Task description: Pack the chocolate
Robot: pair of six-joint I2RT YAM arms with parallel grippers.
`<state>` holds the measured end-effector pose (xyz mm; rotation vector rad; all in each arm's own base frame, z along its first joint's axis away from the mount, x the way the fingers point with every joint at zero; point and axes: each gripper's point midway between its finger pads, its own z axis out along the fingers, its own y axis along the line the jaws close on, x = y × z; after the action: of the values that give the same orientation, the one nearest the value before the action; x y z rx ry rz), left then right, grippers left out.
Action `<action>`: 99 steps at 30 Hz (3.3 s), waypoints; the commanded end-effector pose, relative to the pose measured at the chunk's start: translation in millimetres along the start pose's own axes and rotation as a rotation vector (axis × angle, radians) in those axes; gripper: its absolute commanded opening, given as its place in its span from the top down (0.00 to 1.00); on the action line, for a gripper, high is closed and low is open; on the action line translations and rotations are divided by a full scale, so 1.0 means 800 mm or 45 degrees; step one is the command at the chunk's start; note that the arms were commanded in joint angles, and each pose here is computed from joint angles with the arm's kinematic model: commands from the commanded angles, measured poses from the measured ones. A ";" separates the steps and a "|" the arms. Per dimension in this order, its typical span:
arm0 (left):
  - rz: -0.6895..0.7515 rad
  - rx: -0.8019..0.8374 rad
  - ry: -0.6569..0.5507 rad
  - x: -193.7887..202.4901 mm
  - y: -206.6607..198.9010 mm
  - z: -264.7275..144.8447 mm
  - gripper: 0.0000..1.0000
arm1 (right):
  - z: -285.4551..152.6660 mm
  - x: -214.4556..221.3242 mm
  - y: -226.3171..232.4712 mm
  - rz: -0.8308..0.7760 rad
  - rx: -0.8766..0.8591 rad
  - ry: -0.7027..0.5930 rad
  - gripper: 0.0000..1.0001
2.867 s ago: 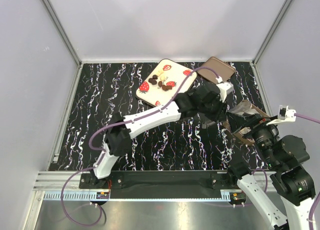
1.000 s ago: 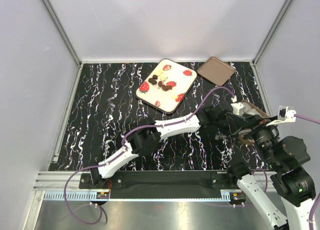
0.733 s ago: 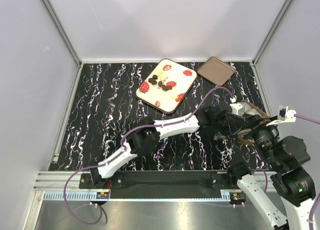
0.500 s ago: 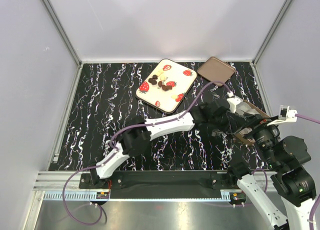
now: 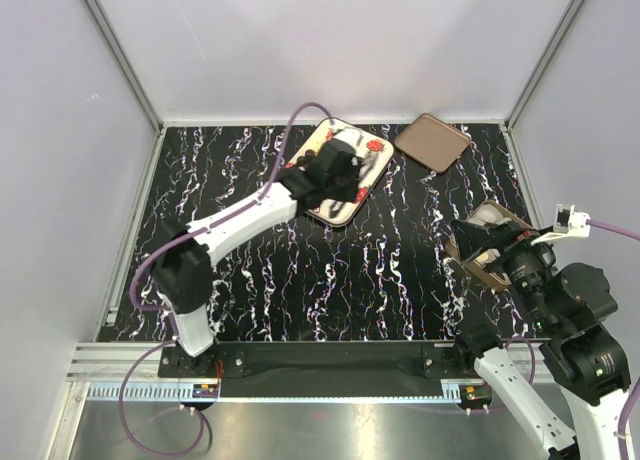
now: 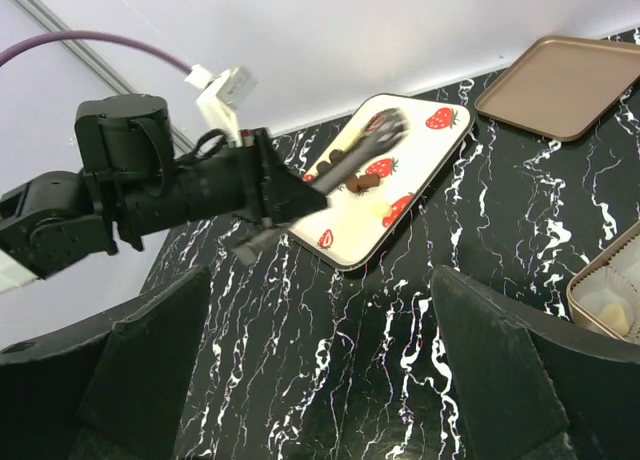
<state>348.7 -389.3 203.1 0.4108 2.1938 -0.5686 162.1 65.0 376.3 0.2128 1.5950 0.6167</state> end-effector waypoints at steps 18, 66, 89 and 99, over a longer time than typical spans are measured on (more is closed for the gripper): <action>-0.045 -0.312 0.168 0.057 0.143 -0.018 0.59 | 0.018 0.005 0.001 0.007 -0.005 0.010 0.01; 0.095 -0.297 0.337 0.106 0.117 0.034 0.62 | 0.011 0.006 -0.006 -0.005 0.016 -0.007 0.02; 0.044 -0.285 0.184 0.024 0.094 -0.026 0.65 | 0.007 0.001 -0.002 0.005 0.002 -0.021 0.01; 0.008 0.125 0.095 -0.013 -0.033 -0.042 0.66 | 0.002 -0.007 0.003 0.008 -0.012 -0.036 0.02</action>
<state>333.4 -352.1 173.5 0.4742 2.3983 -0.4165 168.4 71.0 364.3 0.2136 1.6210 0.6321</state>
